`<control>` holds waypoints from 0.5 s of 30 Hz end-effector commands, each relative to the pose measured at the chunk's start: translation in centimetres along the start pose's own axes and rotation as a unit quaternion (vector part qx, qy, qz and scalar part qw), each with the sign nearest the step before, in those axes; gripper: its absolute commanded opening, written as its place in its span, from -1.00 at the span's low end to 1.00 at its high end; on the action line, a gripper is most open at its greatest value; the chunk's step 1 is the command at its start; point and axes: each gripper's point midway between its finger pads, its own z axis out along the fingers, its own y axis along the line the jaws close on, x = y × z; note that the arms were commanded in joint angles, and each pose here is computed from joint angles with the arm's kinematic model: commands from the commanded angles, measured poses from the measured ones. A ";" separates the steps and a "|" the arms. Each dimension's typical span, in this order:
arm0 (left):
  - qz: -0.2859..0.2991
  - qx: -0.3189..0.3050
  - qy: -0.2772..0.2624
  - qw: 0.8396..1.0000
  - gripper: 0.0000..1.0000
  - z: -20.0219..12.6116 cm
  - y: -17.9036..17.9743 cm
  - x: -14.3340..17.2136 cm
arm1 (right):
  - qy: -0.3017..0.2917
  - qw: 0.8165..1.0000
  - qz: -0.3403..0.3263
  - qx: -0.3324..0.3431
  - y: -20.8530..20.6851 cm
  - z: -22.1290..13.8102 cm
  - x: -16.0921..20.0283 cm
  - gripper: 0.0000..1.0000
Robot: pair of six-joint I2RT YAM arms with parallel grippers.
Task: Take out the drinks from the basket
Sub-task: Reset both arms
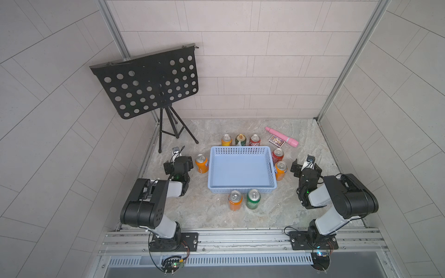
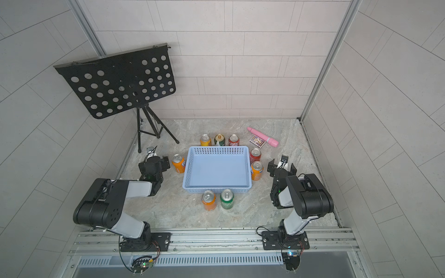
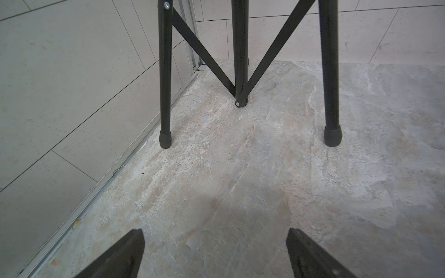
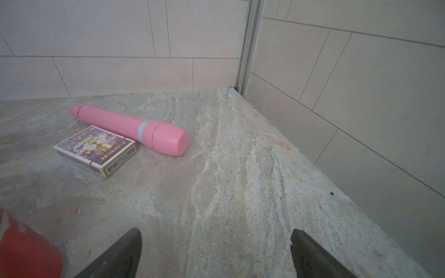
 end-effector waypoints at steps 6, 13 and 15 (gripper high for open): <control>-0.005 -0.002 -0.011 1.000 1.00 0.0 0.1 -1.1 | -0.009 1.000 0.006 0.003 0.3 0.9 -1.6 1.00; -0.005 -0.003 -0.011 1.000 1.00 0.1 0.1 -1.1 | -0.007 1.000 0.003 0.003 0.4 1.1 -1.6 1.00; -0.005 -0.003 -0.011 1.000 1.00 0.1 0.1 -1.1 | -0.002 1.000 -0.001 0.003 0.5 1.3 -1.6 1.00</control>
